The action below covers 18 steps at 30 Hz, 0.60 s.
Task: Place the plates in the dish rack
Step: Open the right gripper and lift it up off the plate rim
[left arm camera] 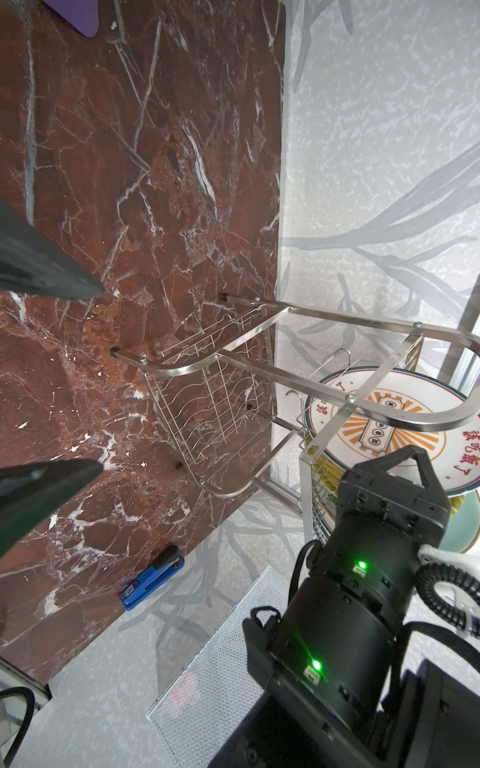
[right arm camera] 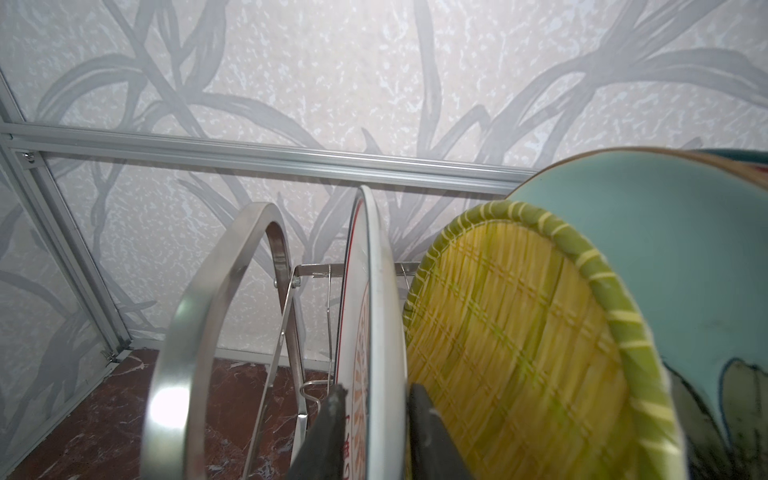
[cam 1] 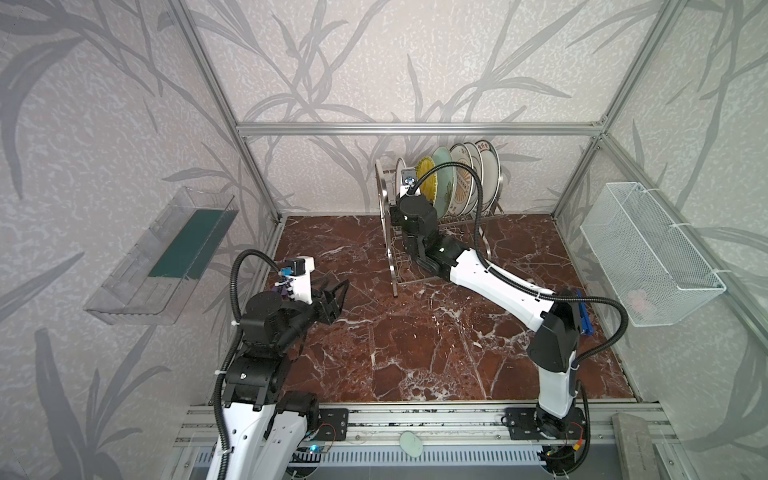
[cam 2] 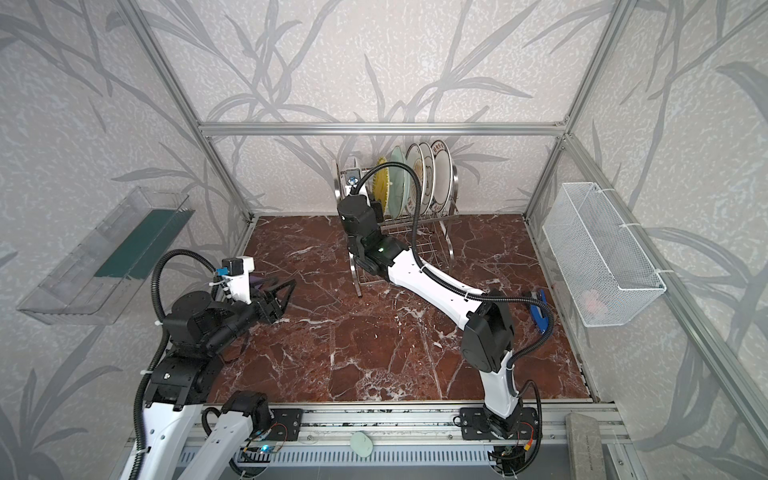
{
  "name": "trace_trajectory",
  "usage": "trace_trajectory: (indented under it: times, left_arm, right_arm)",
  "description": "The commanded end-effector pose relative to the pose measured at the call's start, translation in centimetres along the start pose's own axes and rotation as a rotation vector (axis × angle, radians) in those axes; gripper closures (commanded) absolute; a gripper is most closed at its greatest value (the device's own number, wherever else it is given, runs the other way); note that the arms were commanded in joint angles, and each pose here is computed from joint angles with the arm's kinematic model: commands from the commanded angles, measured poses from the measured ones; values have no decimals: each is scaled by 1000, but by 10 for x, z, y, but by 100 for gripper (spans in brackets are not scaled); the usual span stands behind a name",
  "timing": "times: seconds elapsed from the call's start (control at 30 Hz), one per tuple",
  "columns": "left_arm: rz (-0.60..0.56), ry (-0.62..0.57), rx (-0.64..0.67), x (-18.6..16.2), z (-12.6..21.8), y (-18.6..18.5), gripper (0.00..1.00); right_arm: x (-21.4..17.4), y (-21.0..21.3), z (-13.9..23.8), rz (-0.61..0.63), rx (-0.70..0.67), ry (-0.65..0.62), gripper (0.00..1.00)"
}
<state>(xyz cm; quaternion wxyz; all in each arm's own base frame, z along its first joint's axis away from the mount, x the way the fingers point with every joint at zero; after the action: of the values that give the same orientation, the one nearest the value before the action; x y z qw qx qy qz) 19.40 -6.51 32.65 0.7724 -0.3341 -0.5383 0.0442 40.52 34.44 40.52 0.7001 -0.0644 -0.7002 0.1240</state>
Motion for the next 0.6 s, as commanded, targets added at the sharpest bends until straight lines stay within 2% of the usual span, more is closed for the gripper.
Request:
trace_trajectory:
  times: [0.0,0.17,0.4,0.57]
  left_arm:
    - [-3,-17,-11,2,-1,0,40]
    - [2,-18,-12,2,-1,0,40]
    - [25,-35,16,5,-2,4,40]
    - [36,-33,25,5,-4,6,41]
  right_arm:
    - [35,-21,16,-67,-6,-80,63]
    - [42,-25,20,-72,7,-94,51]
    - [54,-32,29,-88,34,-121,49]
    - [63,-35,35,-101,70,-130,43]
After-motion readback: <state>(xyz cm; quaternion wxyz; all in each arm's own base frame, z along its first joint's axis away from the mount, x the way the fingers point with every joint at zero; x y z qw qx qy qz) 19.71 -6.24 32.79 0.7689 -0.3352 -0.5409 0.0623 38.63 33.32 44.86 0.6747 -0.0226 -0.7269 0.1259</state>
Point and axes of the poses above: each gripper's point midway between its finger pads, its own z axis back along the fingers, its own y axis along the line the jaws close on, x = y × z, the point moved 5 cm from there along z, back along the fingers, and after that the axes turned 15 degrees about z, right-handed, at the moved point
